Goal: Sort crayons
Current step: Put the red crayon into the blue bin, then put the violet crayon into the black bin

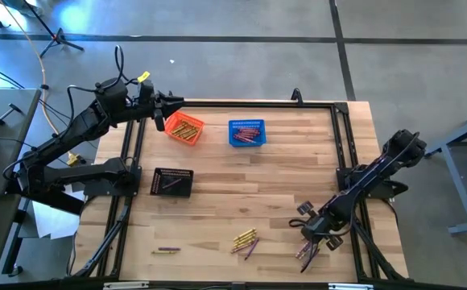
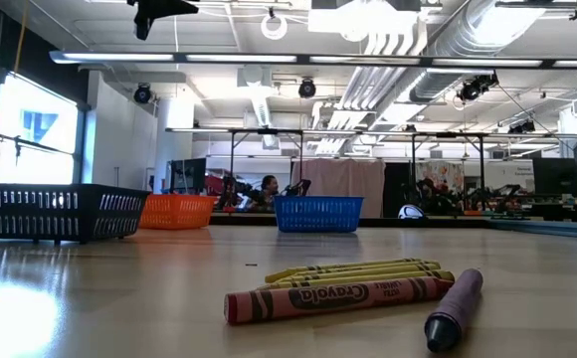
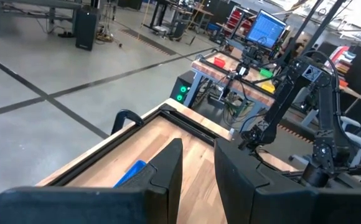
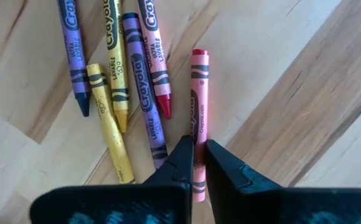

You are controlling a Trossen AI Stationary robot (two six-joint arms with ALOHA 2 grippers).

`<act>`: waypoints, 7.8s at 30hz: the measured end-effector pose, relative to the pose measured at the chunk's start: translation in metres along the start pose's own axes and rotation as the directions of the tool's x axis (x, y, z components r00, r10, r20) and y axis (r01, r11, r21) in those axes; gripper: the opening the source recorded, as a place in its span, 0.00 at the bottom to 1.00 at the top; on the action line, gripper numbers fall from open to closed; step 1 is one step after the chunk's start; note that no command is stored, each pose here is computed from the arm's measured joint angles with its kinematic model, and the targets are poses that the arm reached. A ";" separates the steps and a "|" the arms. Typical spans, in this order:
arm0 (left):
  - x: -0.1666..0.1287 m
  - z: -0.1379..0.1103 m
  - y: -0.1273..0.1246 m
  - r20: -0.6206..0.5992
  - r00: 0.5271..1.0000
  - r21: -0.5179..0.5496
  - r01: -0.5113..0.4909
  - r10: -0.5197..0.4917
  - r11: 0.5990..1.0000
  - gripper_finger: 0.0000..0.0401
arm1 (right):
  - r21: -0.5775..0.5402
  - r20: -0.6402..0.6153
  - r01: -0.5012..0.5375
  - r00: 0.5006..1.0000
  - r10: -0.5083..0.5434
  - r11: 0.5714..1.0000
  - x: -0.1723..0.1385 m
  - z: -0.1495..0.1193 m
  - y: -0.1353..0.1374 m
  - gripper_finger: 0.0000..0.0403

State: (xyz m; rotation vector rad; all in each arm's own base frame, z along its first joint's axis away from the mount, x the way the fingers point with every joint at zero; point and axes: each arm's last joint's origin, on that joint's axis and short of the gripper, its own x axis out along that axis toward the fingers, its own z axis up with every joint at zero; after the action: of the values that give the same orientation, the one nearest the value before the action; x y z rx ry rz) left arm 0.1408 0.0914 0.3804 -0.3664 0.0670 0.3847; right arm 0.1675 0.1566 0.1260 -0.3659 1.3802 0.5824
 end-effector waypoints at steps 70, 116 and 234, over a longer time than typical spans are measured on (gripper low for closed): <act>0.000 0.000 0.000 -0.005 1.000 0.008 0.006 -0.006 1.000 0.20 | 0.878 0.329 0.222 0.364 -0.871 0.424 -0.092 -0.040 -0.294 0.25; -0.003 -0.215 -0.202 -0.905 -0.043 -0.416 -0.109 -0.422 0.903 0.20 | 0.676 0.356 0.272 0.694 -0.626 0.685 -0.158 -0.086 -0.193 0.31; 0.009 -0.309 -0.216 -0.982 0.082 0.189 0.484 0.170 0.855 0.00 | 0.876 0.348 -0.008 0.701 -0.622 0.481 -0.157 -0.086 -0.192 0.31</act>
State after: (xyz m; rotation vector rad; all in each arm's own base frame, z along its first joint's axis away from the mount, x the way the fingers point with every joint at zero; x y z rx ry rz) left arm 0.2327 -0.2028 0.1639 -0.0448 1.5365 -0.2353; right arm 0.1967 -0.0742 0.2482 0.3592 0.7158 -0.3481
